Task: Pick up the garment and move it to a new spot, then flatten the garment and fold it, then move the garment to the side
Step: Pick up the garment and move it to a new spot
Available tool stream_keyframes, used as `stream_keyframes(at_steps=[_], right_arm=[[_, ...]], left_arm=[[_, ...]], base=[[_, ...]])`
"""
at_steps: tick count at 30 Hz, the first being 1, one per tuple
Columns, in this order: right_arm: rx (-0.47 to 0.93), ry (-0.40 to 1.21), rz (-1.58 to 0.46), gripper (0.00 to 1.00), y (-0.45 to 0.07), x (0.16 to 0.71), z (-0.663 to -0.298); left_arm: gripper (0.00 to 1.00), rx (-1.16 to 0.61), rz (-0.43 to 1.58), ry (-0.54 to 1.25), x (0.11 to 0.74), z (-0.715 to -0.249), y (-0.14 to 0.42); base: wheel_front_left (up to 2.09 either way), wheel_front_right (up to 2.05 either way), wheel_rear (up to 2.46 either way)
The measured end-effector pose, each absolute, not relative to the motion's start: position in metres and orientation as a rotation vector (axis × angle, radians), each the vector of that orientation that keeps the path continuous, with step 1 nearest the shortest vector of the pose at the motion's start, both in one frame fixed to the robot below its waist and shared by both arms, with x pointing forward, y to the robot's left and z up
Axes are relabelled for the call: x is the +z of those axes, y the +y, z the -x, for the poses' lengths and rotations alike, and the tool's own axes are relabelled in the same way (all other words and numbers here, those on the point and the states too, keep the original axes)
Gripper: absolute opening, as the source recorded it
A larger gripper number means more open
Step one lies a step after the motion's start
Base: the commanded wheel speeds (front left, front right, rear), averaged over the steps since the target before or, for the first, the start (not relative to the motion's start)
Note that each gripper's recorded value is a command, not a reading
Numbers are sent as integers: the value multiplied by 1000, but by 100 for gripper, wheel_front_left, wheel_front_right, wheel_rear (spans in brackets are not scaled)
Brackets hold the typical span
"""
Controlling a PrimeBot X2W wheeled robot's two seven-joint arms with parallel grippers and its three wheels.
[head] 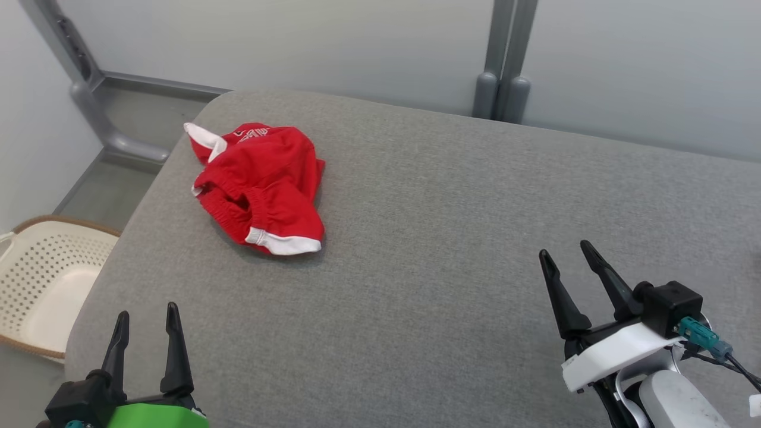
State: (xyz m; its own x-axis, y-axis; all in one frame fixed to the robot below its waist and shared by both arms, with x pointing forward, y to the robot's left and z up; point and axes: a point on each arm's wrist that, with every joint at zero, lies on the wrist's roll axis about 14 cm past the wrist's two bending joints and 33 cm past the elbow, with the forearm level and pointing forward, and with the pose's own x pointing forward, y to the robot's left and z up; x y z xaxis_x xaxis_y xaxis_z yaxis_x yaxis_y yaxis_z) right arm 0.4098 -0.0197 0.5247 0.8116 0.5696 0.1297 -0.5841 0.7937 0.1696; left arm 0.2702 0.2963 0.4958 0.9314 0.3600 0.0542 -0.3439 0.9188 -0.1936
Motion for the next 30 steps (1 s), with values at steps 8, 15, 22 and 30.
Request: stream_keyframes(at_steps=[8, 15, 22, 30], right_arm=[[744, -46, -222, 100, 26, 519, -411], [767, -42, -224, 100, 33, 516, -419], [723, -104, -215, 100, 16, 529, -439], [642, -194, -206, 100, -14, 548, -461]], left_arm=[[100, 468, 172, -95, 497, -240, 319], [100, 442, 218, -50, 511, -264, 329], [100, 310, 268, 117, 521, -326, 335], [100, 205, 358, 327, 505, -395, 335]], base=[[0, 0, 0], [0, 0, 0], [0, 0, 0], [0, 0, 0]])
